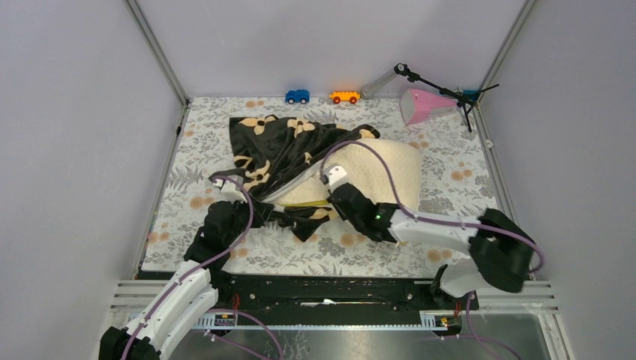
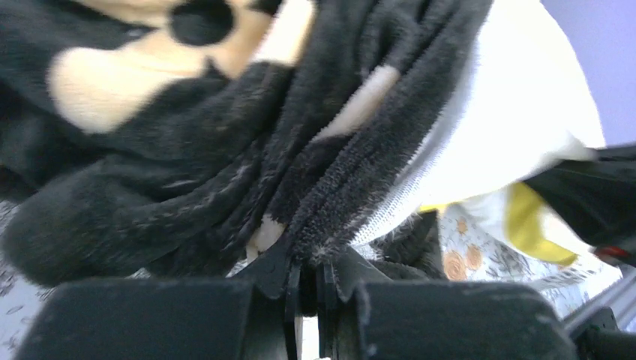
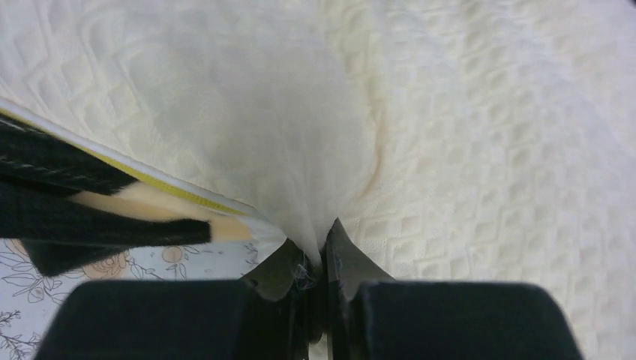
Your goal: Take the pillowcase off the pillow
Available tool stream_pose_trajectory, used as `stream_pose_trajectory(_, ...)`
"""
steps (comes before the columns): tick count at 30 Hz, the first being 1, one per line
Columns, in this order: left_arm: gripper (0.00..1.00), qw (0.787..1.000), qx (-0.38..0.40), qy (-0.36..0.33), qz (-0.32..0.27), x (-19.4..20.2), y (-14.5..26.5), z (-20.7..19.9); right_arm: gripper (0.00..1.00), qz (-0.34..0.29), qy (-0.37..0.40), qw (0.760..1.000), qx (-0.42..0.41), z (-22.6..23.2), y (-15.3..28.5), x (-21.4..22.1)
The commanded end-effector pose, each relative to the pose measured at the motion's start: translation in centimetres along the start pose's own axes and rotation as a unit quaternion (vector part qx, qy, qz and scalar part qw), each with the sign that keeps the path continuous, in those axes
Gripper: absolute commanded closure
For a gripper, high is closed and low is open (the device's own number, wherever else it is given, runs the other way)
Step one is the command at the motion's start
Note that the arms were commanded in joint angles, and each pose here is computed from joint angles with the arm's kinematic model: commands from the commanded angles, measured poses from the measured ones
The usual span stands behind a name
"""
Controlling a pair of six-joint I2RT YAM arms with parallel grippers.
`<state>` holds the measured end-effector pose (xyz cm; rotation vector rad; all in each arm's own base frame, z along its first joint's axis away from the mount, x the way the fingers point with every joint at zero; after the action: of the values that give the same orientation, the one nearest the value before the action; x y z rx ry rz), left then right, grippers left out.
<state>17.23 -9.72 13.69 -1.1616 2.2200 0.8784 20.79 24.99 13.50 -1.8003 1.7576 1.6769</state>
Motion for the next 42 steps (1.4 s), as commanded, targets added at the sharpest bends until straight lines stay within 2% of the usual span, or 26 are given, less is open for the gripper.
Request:
stream_pose_trajectory(1, 1.00, 0.985, -0.136, 0.038, -0.104, -2.7, 0.2, 1.7, 0.99, -0.035, -0.101, 0.980, 0.169, -5.9, 4.1, 1.0)
stream_pose_trajectory(3, 1.00, 0.973, -0.181, 0.060, -0.128, -3.0, 0.6, 2.5, 1.00, -0.036, -0.163, 0.962, 0.216, -8.7, 5.3, 2.6)
stream_pose_trajectory(6, 1.00, 0.970, -0.185, 0.068, -0.140, -3.1, 0.7, 2.7, 1.00, -0.059, -0.263, 0.928, 0.257, -12.0, 6.9, 5.1)
stream_pose_trajectory(9, 1.00, 0.967, -0.194, 0.072, -0.148, -3.2, 1.0, 2.8, 1.00, -0.092, -0.315, 0.906, 0.268, -13.3, 8.1, 6.5)
stream_pose_trajectory(11, 1.00, 0.967, -0.194, 0.072, -0.149, -3.2, 1.0, 2.8, 1.00, -0.104, -0.322, 0.903, 0.266, -13.4, 8.5, 6.7)
stream_pose_trajectory(15, 1.00, 0.970, -0.178, 0.069, -0.150, -3.3, 1.1, 2.5, 1.00, -0.112, -0.316, 0.913, 0.232, -13.0, 8.7, 6.2)
stream_pose_trajectory(16, 1.00, 0.971, -0.172, 0.068, -0.150, -3.3, 1.1, 2.4, 0.94, -0.116, -0.312, 0.918, 0.218, -12.9, 8.8, 5.9)
stream_pose_trajectory(17, 1.00, 0.973, -0.166, 0.066, -0.149, -3.3, 1.1, 2.3, 0.71, -0.122, -0.304, 0.924, 0.200, -12.7, 8.9, 5.6)
stream_pose_trajectory(18, 1.00, 0.974, -0.158, 0.064, -0.148, -3.3, 1.1, 2.1, 0.40, -0.129, -0.297, 0.929, 0.181, -12.5, 9.1, 5.2)
stream_pose_trajectory(19, 1.00, 0.976, -0.151, 0.062, -0.145, -3.3, 1.0, 2.0, 0.17, -0.139, -0.293, 0.932, 0.162, -12.3, 9.3, 4.8)
stream_pose_trajectory(20, 1.00, 0.977, -0.146, 0.059, -0.141, -3.2, 1.0, 1.9, 0.05, -0.148, -0.289, 0.935, 0.144, -12.2, 9.5, 4.4)
stream_pose_trajectory(21, 1.00, 0.979, -0.140, 0.057, -0.140, -3.2, 0.9, 1.8, 0.01, -0.157, -0.284, 0.938, 0.123, -12.0, 9.7, 3.9)
stream_pose_trajectory(25, 1.00, 0.982, -0.130, 0.053, -0.127, -3.1, 0.6, 1.6, 0.00, -0.186, -0.270, 0.943, 0.049, -11.3, 10.8, 1.9)
stream_pose_trajectory(32, 1.00, 0.987, -0.115, 0.050, -0.104, -2.8, 0.0, 1.2, 0.00, -0.222, -0.266, 0.938, -0.033, -10.9, 12.0, -1.5)
stream_pose_trajectory(36, 1.00, 0.989, -0.105, 0.048, -0.097, -2.7, -0.1, 1.1, 0.00, -0.198, -0.258, 0.939, -0.116, -9.9, 10.7, -4.1)
stream_pose_trajectory(38, 1.00, 0.989, -0.104, 0.048, -0.092, -2.6, -0.1, 1.1, 0.00, -0.148, -0.253, 0.944, -0.153, -8.7, 9.1, -4.4)
stream_pose_trajectory(42, 1.00, 0.990, -0.104, 0.046, -0.086, -2.5, -0.2, 1.1, 0.00, -0.117, -0.218, 0.956, -0.157, -5.6, 7.1, -6.1)
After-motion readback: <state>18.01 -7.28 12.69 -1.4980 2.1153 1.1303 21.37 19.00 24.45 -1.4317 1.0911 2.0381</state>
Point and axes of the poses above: each gripper's point midway between its finger pads, its own y axis back along the fingers, its own z axis along the line the jaws close on, x = y × z, the point moved 8 cm from there along y, back along the fingers, and after that the axes turned 11 degrees about y, right-handed, at the moved point
